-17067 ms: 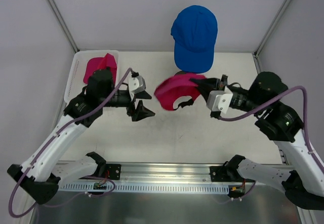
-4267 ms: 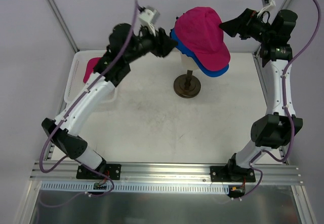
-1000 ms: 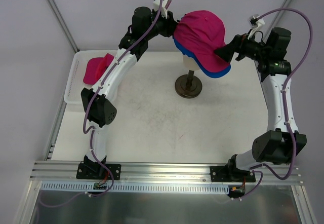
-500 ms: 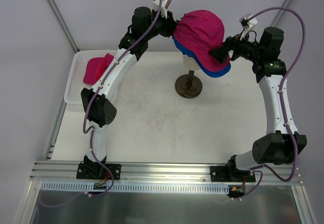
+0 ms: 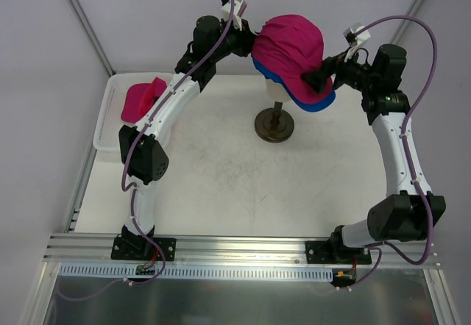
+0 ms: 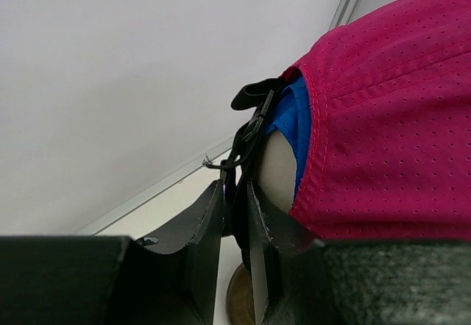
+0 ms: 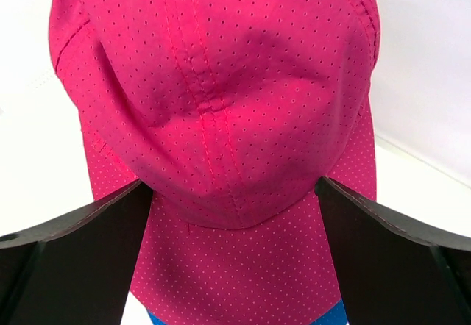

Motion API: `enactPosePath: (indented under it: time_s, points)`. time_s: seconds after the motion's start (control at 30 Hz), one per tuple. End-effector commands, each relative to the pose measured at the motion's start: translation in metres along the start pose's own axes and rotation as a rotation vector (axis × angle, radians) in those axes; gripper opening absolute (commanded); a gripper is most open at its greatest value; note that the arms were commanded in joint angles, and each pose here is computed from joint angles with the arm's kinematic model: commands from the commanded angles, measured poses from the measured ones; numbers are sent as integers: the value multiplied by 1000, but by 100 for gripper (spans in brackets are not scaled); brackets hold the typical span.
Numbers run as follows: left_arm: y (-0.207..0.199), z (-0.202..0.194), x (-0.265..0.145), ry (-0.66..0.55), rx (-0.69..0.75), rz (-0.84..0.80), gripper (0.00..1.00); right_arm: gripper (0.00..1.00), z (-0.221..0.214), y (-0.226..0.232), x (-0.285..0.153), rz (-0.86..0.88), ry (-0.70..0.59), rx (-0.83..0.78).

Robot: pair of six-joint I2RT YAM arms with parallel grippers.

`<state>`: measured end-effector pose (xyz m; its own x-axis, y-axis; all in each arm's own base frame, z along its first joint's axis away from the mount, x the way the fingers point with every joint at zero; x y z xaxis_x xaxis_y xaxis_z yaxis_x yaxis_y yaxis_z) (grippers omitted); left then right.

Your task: Stack the hats

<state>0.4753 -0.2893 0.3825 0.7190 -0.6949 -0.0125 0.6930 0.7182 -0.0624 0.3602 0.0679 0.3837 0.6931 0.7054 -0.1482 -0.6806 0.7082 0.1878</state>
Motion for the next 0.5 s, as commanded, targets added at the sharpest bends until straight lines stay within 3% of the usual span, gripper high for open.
enactPosePath:
  time_s: [0.0,0.27,0.47]
  points:
    - [-18,-59,6,197,-84,-90,19,100,-54,4,13,40,153,85]
    - [-43,-64,4,216,-55,-144,20,100,-80,8,10,53,208,115]
    - [-42,-70,2,232,-49,-133,26,99,-89,6,8,46,233,103]
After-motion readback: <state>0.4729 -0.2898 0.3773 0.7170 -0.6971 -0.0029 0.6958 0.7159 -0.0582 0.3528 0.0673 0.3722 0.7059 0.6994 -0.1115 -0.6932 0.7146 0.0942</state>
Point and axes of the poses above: each gripper's point midway between its finger pads, its own x axis out along the fingers, its own y axis along the line the jaws close on, z = x × y, the point moved 8 cm from there along -x, back along the fingers, and after that the axes turned 5 degrees about x, right-handed, at the moved point
